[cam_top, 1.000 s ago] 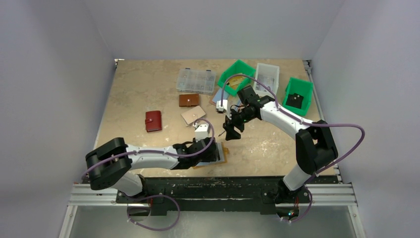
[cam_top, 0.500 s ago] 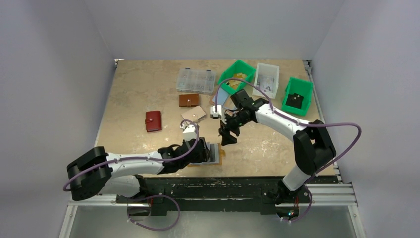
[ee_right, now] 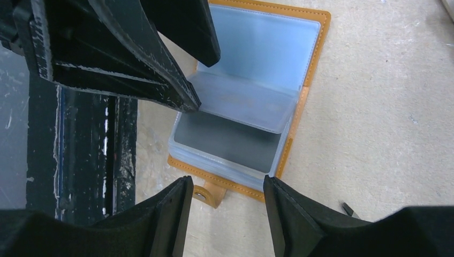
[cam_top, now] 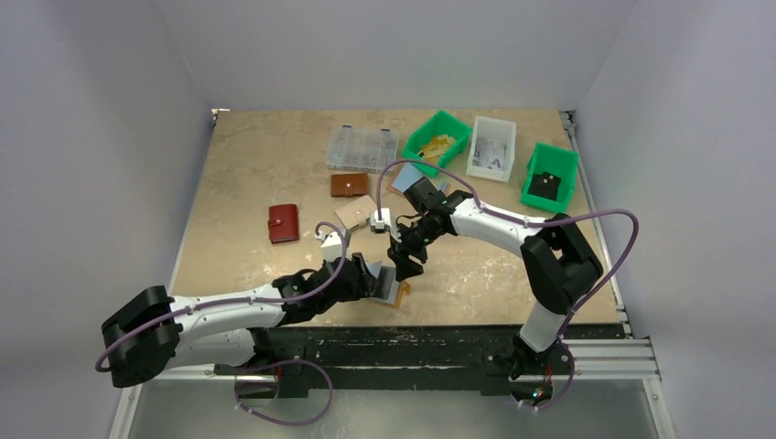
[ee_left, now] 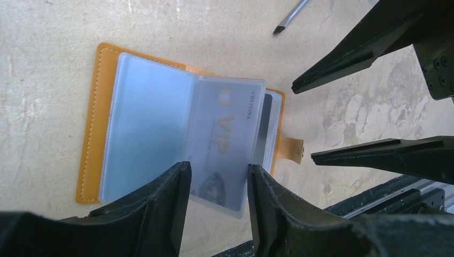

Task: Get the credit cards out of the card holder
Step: Remove the credit card from the card holder.

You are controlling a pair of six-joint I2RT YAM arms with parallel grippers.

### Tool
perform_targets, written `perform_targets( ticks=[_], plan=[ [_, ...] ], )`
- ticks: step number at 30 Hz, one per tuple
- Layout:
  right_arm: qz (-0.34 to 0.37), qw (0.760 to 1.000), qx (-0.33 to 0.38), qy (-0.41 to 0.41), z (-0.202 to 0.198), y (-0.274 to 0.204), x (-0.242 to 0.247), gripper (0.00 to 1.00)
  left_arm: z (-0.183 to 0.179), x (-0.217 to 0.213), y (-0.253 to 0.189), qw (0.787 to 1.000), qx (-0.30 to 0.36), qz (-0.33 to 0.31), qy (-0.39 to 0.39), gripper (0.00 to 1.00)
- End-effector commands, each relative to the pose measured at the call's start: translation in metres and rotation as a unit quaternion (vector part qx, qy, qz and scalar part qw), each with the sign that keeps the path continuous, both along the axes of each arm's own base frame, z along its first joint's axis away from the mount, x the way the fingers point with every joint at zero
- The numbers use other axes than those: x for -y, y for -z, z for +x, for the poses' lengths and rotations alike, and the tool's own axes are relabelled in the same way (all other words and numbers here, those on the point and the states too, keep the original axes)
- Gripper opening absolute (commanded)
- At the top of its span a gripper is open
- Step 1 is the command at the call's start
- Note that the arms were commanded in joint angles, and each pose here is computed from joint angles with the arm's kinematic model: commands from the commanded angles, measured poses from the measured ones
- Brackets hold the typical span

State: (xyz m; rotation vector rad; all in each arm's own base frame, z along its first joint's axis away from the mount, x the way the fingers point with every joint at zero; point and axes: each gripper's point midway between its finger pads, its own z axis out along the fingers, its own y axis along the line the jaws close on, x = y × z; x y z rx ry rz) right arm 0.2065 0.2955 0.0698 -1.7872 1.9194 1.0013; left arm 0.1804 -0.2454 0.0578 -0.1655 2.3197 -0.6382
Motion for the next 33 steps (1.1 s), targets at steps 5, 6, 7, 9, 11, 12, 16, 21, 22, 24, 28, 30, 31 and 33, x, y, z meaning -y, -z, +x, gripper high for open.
perform_targets(
  ticks=[5,6,7,9,11,12,16,21,22,24,28,30,31,33],
  plan=[
    [0.019,1.0,0.002,0.006,0.004,-0.007,-0.011,0.59,0.003,-0.025,0.004,1.0,0.001,0.004,-0.029,0.46],
    [0.019,1.0,0.002,0.007,0.004,-0.007,-0.011,0.59,0.004,-0.026,0.004,1.0,0.002,0.003,-0.03,0.46],
    [0.019,1.0,0.001,0.006,0.003,-0.007,-0.011,0.59,0.005,-0.027,0.003,0.999,0.003,0.002,-0.032,0.46],
    [0.019,1.0,0.001,0.006,0.003,-0.007,-0.011,0.59,0.007,-0.029,0.002,0.999,0.006,0.003,-0.032,0.46],
    [0.018,1.0,0.001,0.006,0.004,-0.006,-0.011,0.59,0.009,-0.032,0.003,0.999,0.006,0.007,-0.035,0.46],
    [0.017,1.0,0.001,0.006,0.004,-0.006,-0.011,0.59,0.011,-0.034,0.003,0.999,0.007,0.01,-0.037,0.46],
    [0.017,1.0,0.0,0.006,0.003,-0.006,-0.011,0.59,0.019,-0.038,-0.001,0.999,0.015,0.015,-0.042,0.46],
    [0.016,1.0,0.0,0.006,0.003,-0.005,-0.011,0.59,0.028,-0.037,-0.005,0.999,0.022,0.031,-0.036,0.46],
    [0.016,1.0,-0.001,0.006,0.003,-0.005,-0.011,0.59,0.03,-0.037,-0.006,0.998,0.023,0.034,-0.037,0.45],
    [0.016,1.0,0.0,0.006,0.003,-0.005,-0.011,0.59,0.034,-0.037,-0.006,0.998,0.026,0.043,-0.033,0.44],
    [0.016,1.0,0.0,0.006,0.003,-0.005,-0.011,0.59,0.045,-0.032,-0.015,0.998,0.041,0.044,-0.025,0.39],
    [0.017,1.0,0.001,0.006,0.004,-0.006,-0.012,0.59,0.051,-0.029,-0.018,0.998,0.046,0.046,-0.021,0.37],
    [0.017,1.0,0.002,0.006,0.004,-0.006,-0.011,0.59,0.054,-0.03,-0.017,0.998,0.045,0.049,-0.021,0.36],
    [0.017,1.0,0.003,0.006,0.004,-0.007,-0.012,0.59,0.058,-0.029,-0.018,0.997,0.047,0.052,-0.019,0.35]
  ],
)
